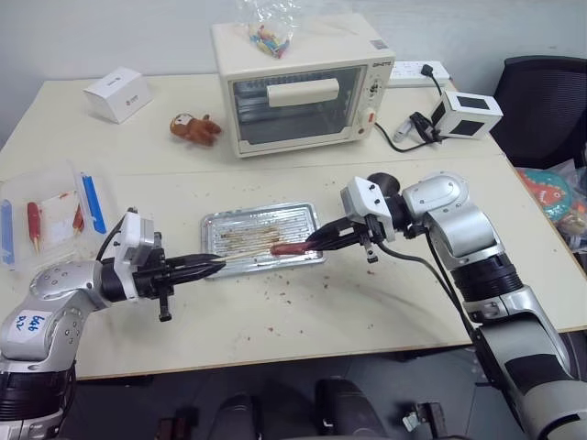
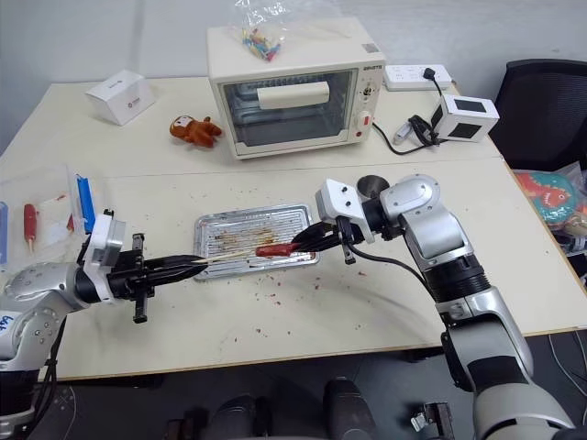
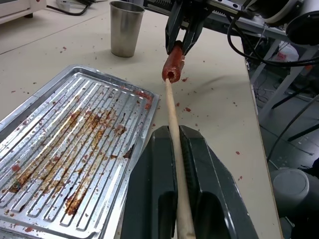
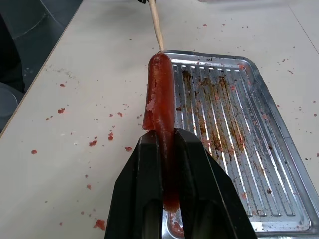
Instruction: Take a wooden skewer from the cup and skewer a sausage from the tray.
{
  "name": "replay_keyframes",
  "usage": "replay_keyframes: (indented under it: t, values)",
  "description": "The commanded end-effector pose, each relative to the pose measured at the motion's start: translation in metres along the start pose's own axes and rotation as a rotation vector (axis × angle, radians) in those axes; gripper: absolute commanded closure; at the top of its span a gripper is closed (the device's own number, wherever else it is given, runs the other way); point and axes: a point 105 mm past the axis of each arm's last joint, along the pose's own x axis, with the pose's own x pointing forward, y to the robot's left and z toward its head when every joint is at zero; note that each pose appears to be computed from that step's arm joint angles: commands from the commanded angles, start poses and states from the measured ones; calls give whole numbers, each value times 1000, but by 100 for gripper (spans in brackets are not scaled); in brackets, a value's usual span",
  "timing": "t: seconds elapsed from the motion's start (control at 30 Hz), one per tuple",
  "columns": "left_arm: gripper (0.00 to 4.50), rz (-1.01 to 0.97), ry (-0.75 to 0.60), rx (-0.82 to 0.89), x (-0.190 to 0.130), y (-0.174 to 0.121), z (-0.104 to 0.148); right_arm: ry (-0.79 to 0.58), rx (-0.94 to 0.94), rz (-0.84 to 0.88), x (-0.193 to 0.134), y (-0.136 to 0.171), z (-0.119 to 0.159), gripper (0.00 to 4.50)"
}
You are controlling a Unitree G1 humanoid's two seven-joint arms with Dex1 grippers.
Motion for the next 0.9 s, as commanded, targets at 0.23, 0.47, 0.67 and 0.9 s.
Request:
replay_keyframes:
  t: [0.23, 0.47, 0.67, 0.9]
  values:
    - [450, -17, -23, 42, 8, -1, 7, -38, -69, 4, 0, -3, 19, 422]
    - [450, -37, -26, 43, 12, -1, 8, -45, -81, 16, 4, -3, 23, 422]
    - [450, -55, -33, 47, 20, 0, 9, -62, -105, 29, 12, -4, 30, 422]
    - [450, -79, -45, 51, 30, -1, 9, -81, -129, 50, 20, -3, 37, 422]
